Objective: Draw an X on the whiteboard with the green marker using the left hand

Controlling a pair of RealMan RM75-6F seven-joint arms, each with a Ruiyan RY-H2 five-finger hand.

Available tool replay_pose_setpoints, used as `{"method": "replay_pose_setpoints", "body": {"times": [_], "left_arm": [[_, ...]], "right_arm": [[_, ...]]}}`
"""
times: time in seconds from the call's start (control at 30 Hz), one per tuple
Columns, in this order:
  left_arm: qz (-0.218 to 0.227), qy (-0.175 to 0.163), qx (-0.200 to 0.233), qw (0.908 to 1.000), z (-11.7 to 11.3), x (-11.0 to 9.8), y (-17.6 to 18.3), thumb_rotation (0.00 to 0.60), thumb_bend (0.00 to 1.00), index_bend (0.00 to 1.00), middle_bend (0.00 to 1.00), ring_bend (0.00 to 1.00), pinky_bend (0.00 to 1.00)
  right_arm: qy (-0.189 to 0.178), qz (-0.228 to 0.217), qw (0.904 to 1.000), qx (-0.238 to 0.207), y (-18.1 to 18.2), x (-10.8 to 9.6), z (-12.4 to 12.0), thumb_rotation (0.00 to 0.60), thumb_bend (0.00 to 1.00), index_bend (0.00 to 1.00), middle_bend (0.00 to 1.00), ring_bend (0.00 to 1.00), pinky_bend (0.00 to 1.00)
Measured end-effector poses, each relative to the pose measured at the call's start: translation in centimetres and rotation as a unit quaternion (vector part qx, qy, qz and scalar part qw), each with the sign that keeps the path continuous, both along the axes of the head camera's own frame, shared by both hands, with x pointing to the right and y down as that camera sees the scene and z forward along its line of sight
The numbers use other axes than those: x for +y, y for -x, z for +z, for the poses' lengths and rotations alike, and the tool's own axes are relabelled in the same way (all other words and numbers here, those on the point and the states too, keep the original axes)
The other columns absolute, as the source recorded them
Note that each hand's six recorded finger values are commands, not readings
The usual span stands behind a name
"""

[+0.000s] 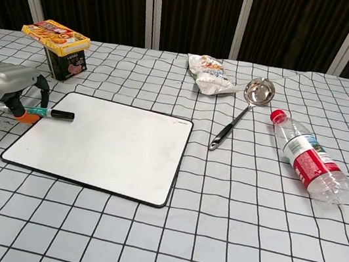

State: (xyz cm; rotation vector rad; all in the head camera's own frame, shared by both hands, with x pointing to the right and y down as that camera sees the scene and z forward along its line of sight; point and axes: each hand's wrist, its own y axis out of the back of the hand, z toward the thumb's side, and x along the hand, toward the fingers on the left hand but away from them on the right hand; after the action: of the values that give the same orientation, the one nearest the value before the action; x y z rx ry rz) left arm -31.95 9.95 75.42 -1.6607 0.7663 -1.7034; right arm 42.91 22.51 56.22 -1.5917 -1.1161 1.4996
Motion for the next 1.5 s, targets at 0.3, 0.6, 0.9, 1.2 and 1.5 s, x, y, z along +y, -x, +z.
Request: {"method": "replay_pose_setpoints", "body": {"times": [0.3, 0.6, 0.9, 1.2, 1.5], "left_arm": [[-0.028, -0.005, 0.052, 0.9982, -1.7, 0.7, -0.1, 0.6, 0.51, 0.71, 0.2, 0.05, 0.11], [-0.032, -0.014, 0.112, 0.9931, -4.7, 1.2, -0.5, 0.6, 0.51, 0.72, 0.2, 0.05, 0.11], [-0.06, -0.017, 0.25, 0.9663, -7.2, 0.9, -3.4, 0.6, 0.51, 0.73, 0.21, 0.06, 0.11], [-0.063, -0.009, 0.364, 0.9293, -7.5, 0.8, -7.6, 0.6, 0.51, 0.73, 0.21, 0.06, 0.11], [-0.055, -0.001, 0.383, 0.9223, -7.2, 0.7, -10.1, 0.6, 0.51, 0.74, 0.22, 0.06, 0.11]], "right_arm": [[0.001, 0.0, 1.0, 0.001, 0.1, 0.1, 0.0, 0.6, 0.31, 0.0, 0.0, 0.0, 0.0], [0.001, 0.002, 1.0, 0.0, 0.1, 0.1, 0.0, 0.6, 0.31, 0.0, 0.0, 0.0, 0.0], [0.002, 0.003, 1.0, 0.0, 0.1, 0.1, 0.0, 0.6, 0.31, 0.0, 0.0, 0.0, 0.0], [0.002, 0.006, 1.0, -0.001, 0.0, 0.0, 0.0, 0.6, 0.31, 0.0, 0.0, 0.0, 0.0], [0.003, 0.007, 1.0, -0.001, -0.1, 0.0, 0.1, 0.6, 0.31, 0.0, 0.0, 0.0, 0.0]]}}
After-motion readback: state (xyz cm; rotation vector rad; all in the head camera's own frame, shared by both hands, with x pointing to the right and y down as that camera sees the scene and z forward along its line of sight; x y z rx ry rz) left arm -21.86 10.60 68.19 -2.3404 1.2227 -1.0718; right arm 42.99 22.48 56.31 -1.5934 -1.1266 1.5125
